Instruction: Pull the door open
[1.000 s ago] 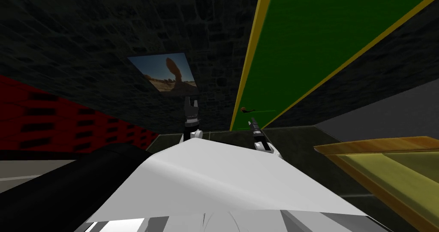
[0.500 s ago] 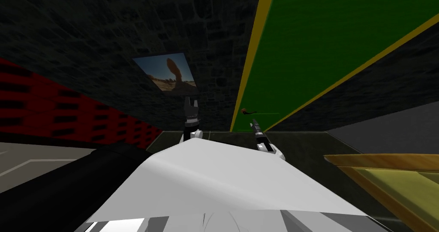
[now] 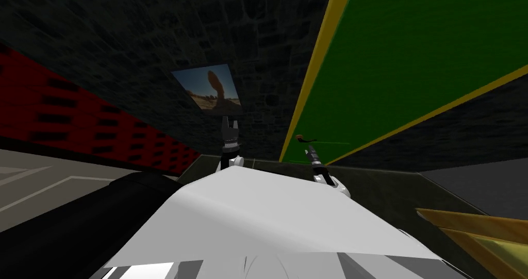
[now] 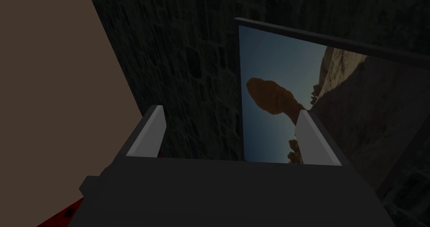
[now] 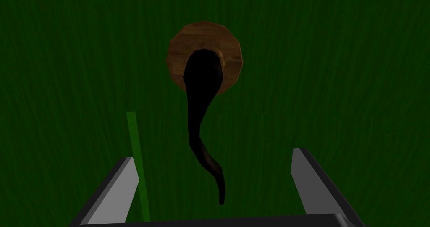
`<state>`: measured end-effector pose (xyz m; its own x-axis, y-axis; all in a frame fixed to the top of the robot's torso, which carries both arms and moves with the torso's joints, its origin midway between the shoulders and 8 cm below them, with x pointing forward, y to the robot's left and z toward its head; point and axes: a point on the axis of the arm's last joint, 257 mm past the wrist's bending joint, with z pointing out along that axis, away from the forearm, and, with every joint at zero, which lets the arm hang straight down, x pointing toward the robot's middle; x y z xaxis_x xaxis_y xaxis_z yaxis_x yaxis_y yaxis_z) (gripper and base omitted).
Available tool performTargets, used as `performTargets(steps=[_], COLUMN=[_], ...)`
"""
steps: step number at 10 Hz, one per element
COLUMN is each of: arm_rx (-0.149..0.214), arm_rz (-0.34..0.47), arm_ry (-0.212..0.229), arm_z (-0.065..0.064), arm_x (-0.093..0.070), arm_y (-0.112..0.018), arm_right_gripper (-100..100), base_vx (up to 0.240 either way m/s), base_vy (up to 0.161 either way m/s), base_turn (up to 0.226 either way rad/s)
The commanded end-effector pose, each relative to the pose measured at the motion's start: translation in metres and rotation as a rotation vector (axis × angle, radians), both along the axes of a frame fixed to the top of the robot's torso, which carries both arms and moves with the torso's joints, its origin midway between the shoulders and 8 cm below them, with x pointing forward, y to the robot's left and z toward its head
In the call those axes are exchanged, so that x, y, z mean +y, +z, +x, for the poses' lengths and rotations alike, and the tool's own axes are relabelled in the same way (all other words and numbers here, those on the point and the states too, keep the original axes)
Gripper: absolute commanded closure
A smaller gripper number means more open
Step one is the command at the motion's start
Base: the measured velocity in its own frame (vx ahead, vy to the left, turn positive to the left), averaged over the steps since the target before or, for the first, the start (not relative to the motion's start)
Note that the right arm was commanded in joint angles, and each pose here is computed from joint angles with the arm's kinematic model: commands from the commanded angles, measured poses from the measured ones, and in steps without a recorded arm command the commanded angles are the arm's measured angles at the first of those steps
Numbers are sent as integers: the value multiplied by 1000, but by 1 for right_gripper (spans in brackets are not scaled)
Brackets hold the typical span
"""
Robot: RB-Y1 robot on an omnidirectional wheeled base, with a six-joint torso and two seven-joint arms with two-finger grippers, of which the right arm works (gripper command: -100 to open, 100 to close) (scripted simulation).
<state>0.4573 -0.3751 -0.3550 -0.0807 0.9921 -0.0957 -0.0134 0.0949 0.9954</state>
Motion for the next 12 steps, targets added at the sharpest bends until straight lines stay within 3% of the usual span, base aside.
performTargets(steps=[1, 2, 3, 7, 8, 9, 12], arm_rx=[1, 1, 1, -2, 0, 0, 0], arm_rz=[1, 2, 2, 1, 1, 1, 1], arm_ry=[-34, -58, -58, -112, -101, -101, -101], arm_z=[-8, -13, -13, -27, -24, -24, -24], arm_x=[-22, -38, -38, -71, -65, -65, -65], arm_y=[-1, -1, -1, 0, 0, 0, 0], arm_right_gripper=[-100, -100, -100, -100, -100, 100, 100], base_vx=[172, 213, 143, 95, 73, -17, -16], base_vy=[55, 31, 26, 15, 0, 0, -2], base_turn=[230, 276, 64, 108, 43, -39, 1])
